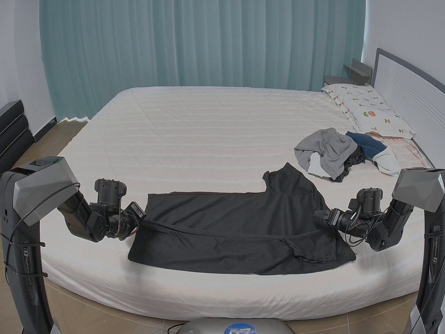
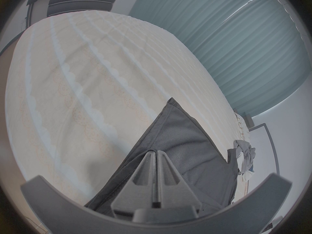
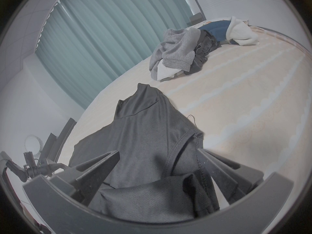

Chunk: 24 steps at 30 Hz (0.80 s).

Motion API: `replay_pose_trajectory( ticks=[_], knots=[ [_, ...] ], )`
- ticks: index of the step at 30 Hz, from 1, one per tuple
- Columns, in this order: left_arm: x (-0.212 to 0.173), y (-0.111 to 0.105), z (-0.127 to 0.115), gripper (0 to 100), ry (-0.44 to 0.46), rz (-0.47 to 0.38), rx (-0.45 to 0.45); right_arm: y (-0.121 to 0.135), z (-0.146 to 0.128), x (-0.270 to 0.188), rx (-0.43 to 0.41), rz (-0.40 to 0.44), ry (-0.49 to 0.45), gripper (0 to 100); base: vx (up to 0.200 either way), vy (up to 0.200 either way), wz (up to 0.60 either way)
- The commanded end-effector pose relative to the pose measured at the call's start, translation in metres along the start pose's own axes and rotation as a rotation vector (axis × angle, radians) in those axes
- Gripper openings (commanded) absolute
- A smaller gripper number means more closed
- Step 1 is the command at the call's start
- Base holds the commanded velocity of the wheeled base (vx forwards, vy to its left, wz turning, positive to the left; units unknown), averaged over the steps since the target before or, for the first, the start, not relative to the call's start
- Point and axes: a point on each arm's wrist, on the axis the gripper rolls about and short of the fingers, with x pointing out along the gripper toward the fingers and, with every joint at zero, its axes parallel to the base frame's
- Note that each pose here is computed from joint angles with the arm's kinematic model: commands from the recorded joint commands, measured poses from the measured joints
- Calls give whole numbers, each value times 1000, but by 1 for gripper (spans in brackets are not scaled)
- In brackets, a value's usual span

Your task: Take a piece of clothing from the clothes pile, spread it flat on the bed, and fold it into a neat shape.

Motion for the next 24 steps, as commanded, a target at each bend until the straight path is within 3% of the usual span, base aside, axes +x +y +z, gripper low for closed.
replay_pose_trajectory(
  ticks=[1, 7, 8, 19, 24],
  knots=[
    [0, 0, 0, 0, 1, 1, 0, -6, -9, 5, -11, -13, 25, 100, 0, 0, 0],
    [0, 0, 0, 0, 1, 1, 0, -10, -15, 7, -46, -17, 31, 100, 0, 0, 0],
    [0, 0, 0, 0, 2, 0, 0, -9, -15, 7, -46, -16, 30, 0, 0, 0, 0],
    [-1, 0, 0, 0, 0, 0, -2, -21, -13, -8, -27, -16, -23, 0, 0, 0, 0],
    [-8, -1, 0, 0, -2, -4, -2, -19, -1, -28, 32, 27, -77, 0, 0, 0, 0]
  ],
)
